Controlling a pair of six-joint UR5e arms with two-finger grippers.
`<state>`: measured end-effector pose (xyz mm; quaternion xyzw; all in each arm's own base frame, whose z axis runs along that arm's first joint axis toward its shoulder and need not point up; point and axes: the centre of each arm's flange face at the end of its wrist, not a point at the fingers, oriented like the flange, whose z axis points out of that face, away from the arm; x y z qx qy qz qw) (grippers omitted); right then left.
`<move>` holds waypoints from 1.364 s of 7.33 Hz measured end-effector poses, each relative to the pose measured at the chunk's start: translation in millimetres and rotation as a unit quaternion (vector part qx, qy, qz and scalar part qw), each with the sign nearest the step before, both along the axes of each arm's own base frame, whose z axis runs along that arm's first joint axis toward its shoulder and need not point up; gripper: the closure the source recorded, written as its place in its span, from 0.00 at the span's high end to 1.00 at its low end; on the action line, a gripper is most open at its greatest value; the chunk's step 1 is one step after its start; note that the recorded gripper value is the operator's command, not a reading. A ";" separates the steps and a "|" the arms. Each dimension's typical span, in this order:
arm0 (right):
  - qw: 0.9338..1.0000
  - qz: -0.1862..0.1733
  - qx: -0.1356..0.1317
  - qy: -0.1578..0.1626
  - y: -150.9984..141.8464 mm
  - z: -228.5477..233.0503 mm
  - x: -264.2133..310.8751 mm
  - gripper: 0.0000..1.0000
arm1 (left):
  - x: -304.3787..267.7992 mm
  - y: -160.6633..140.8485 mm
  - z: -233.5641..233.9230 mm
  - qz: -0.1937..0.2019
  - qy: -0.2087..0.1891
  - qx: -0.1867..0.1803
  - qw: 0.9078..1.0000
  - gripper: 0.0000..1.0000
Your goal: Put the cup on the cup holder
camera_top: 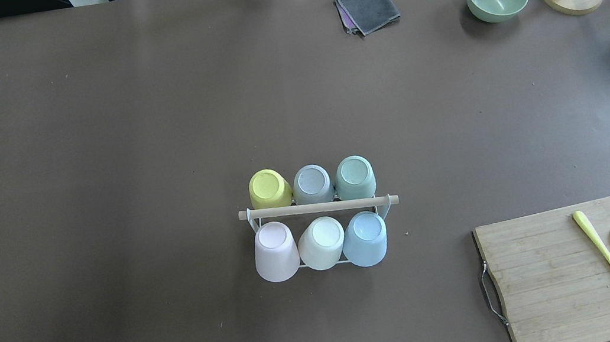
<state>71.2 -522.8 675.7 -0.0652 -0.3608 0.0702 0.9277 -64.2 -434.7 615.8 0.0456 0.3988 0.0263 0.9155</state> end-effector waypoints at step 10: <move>1.000 -0.006 0.010 0.003 -7.0 -9.1 -5.2 1.00 | 0.2 2.2 13.2 0.001 -0.001 -0.005 1.000 0.99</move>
